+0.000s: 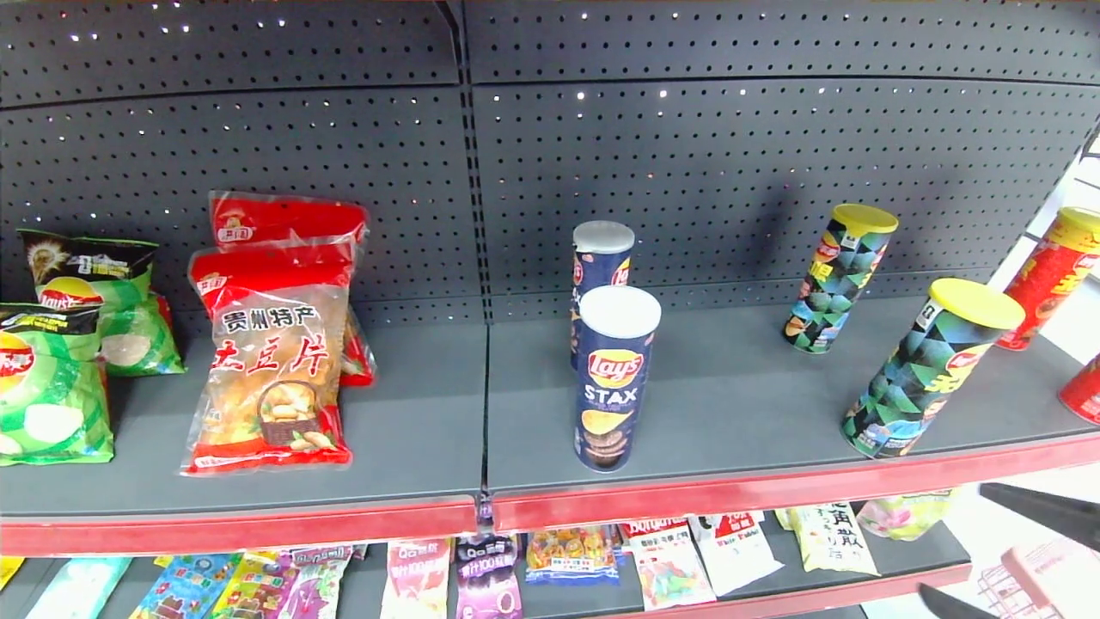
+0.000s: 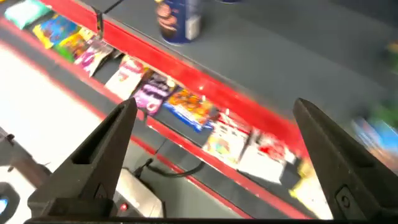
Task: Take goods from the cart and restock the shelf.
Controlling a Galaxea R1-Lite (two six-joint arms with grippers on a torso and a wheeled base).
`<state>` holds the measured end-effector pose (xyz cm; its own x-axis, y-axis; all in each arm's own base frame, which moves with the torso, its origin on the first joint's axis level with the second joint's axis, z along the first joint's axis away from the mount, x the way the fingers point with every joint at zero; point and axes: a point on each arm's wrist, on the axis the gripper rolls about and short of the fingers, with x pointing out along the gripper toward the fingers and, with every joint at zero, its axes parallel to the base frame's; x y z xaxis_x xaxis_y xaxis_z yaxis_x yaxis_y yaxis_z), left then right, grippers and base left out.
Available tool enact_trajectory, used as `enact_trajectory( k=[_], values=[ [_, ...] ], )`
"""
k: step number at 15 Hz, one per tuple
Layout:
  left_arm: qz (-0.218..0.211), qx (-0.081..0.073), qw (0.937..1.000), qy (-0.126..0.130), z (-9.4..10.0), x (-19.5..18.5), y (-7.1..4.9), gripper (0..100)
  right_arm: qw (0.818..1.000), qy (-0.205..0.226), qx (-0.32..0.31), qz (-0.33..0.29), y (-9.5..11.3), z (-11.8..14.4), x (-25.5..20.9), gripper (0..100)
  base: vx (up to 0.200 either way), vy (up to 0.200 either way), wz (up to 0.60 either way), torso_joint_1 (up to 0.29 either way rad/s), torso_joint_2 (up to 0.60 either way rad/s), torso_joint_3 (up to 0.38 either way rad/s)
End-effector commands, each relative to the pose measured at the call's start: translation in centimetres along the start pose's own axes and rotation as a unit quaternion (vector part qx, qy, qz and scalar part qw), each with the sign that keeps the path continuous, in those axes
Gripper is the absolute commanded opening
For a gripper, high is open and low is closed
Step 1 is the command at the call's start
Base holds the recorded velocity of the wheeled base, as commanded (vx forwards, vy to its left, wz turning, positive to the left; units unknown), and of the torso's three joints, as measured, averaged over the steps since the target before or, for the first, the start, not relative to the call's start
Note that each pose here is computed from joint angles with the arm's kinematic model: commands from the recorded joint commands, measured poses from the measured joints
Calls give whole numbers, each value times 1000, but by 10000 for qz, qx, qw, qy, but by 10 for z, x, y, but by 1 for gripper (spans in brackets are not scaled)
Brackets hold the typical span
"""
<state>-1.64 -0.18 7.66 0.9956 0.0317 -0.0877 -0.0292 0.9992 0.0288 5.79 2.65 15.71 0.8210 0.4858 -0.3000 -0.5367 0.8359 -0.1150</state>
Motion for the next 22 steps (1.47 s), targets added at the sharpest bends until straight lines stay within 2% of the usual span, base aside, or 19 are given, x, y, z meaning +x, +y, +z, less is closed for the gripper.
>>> enact_trajectory(
  k=[1,3,4,6,8,10,13,15,17,18,19,20,21,22],
  values=[
    [1,1,10000,6,0,0,0,100,9872,-818,209,-1355,24,-49,-71,100,0,0,0,0,0,0],
    [1,1,10000,6,0,0,0,100,9670,-710,585,-2377,29,-64,-70,100,0,0,0,0,0,0],
    [1,1,10000,6,0,0,0,100,9637,-716,633,-2493,31,-69,-69,100,0,0,0,0,0,0],
    [1,1,10000,6,0,0,0,100,9645,-887,590,-2415,35,-90,-66,100,0,0,0,0,0,0],
    [1,1,10000,6,0,0,0,100,9650,-901,623,-2382,36,-90,-66,100,0,0,0,0,0,0],
    [1,1,10000,6,0,0,0,100,9602,-970,981,-2428,35,-92,-64,100,0,0,0,0,0,0],
    [1,1,10000,6,0,0,0,100,9604,-1143,828,-2403,34,-92,-62,100,0,0,0,0,0,0],
    [1,1,10000,6,0,0,0,100,9549,-1327,1449,-2226,34,-92,-61,100,0,0,0,0,0,0],
    [1,1,10000,6,0,0,0,100,9615,-1243,567,-2382,33,-93,-59,100,0,0,0,0,0,0],
    [1,1,10000,6,0,0,0,100,9628,-1154,612,-2367,32,-92,-58,100,0,0,0,0,0,0],
    [1,1,10000,6,0,0,0,100,9657,-890,797,-2307,29,-90,-54,100,0,0,0,0,0,0],
    [1,1,10000,6,0,0,0,100,9639,-1130,647,-2321,31,-92,-57,100,0,0,0,0,0,0],
    [1,1,10000,6,0,0,0,100,9586,-1317,826,-2386,33,-93,-59,100,0,0,0,0,0,0],
    [1,1,10000,6,0,0,0,100,9578,-1288,801,-2441,32,-98,-55,100,0,0,0,0,0,0]
  ],
)
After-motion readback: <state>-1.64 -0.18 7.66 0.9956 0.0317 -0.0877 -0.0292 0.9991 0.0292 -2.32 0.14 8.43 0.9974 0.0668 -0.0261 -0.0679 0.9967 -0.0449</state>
